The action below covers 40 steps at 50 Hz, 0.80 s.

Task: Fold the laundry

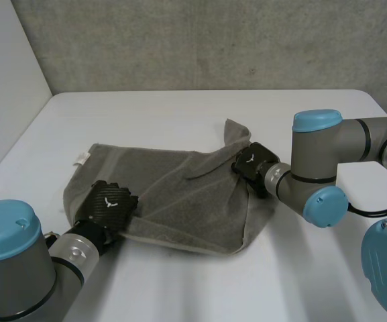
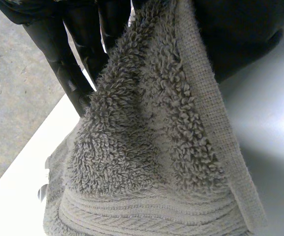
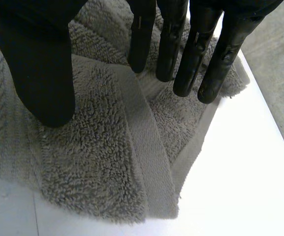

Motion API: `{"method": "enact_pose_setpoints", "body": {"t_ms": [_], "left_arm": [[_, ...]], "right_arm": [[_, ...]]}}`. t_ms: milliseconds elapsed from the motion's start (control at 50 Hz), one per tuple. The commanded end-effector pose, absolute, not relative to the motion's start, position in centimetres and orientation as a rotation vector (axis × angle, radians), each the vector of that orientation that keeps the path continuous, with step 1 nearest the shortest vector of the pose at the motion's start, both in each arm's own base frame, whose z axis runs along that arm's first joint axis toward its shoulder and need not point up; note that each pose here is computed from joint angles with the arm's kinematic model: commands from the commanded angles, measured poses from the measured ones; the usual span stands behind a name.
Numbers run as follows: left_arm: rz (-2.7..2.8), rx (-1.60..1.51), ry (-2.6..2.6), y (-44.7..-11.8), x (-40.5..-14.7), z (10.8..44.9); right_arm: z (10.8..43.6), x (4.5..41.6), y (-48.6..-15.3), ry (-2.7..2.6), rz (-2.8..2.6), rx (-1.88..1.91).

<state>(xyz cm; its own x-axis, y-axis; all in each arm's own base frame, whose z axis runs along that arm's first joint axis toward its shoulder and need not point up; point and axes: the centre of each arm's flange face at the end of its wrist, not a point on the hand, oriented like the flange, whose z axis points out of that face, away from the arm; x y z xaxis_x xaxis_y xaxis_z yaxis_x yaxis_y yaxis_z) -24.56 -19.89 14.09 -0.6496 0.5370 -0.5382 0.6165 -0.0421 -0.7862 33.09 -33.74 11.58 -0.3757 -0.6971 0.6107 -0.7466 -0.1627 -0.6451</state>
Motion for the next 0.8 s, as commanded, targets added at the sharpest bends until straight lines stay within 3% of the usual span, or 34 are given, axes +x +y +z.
{"method": "enact_pose_setpoints", "body": {"t_ms": [20, 460, 620, 720, 800], "left_arm": [[-1.809, 1.278, 2.128, -20.0, -24.5, 14.1], [-1.803, 1.279, 2.132, -19.9, -24.4, 14.0], [-1.803, 1.274, 2.131, -20.0, -24.3, 14.0], [-1.805, 1.258, 2.131, -20.5, -24.2, 13.9], [-1.815, 1.236, 2.123, -20.9, -24.0, 13.9]], "right_arm": [[11.6, 32.4, -34.2, -2.019, 1.593, 1.693], [12.4, 30.4, -34.4, -2.07, 1.557, 1.633], [15.4, 28.5, -34.6, -2.214, 1.635, 1.449], [18.7, 24.7, -34.6, -2.388, 1.737, 1.144], [19.3, 22.5, -34.5, -2.458, 1.787, 0.994]]}}
